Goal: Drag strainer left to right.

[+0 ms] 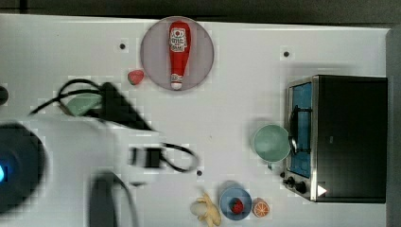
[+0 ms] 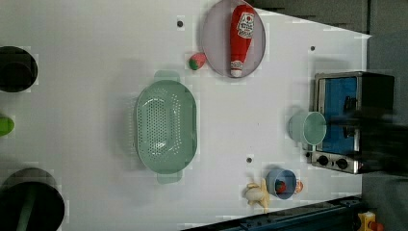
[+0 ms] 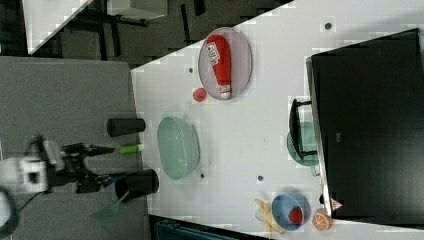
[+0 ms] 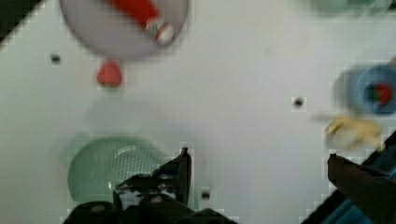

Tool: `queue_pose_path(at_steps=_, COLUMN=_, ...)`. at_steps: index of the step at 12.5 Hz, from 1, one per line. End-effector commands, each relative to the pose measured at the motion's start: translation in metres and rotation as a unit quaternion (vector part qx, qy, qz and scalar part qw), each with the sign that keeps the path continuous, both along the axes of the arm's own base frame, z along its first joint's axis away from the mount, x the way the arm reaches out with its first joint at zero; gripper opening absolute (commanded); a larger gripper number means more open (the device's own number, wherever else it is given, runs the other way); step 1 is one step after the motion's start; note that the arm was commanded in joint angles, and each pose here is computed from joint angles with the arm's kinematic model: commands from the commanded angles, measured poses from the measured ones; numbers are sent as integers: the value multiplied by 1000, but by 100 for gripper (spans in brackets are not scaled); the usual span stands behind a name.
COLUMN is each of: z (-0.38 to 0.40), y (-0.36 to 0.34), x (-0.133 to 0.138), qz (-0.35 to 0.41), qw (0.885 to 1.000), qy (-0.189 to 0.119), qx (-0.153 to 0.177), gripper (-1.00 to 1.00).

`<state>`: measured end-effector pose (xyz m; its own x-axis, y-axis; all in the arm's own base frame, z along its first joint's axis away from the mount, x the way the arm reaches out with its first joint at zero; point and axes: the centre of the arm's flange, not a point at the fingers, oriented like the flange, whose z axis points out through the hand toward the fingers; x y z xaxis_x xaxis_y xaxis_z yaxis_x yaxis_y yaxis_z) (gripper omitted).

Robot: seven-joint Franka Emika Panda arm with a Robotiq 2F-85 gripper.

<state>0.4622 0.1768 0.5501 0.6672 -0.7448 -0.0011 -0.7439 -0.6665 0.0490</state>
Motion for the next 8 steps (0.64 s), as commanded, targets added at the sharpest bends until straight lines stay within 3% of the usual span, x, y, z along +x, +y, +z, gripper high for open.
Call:
queue_pose_path(at_steps=1, z=-59, y=72, x=-11, qz=-113, qw=993, qy=14, qx=-21, gripper=100)
queue_pose_path(at_steps=4, z=-136, y=120, x=-6, qz=-178, qw=984, qy=32, qx=-4, gripper=100)
queue_pose_path(at_steps=8, z=-240, y=134, x=-3, qz=-267, qw=962, qy=55, qx=29, gripper=100)
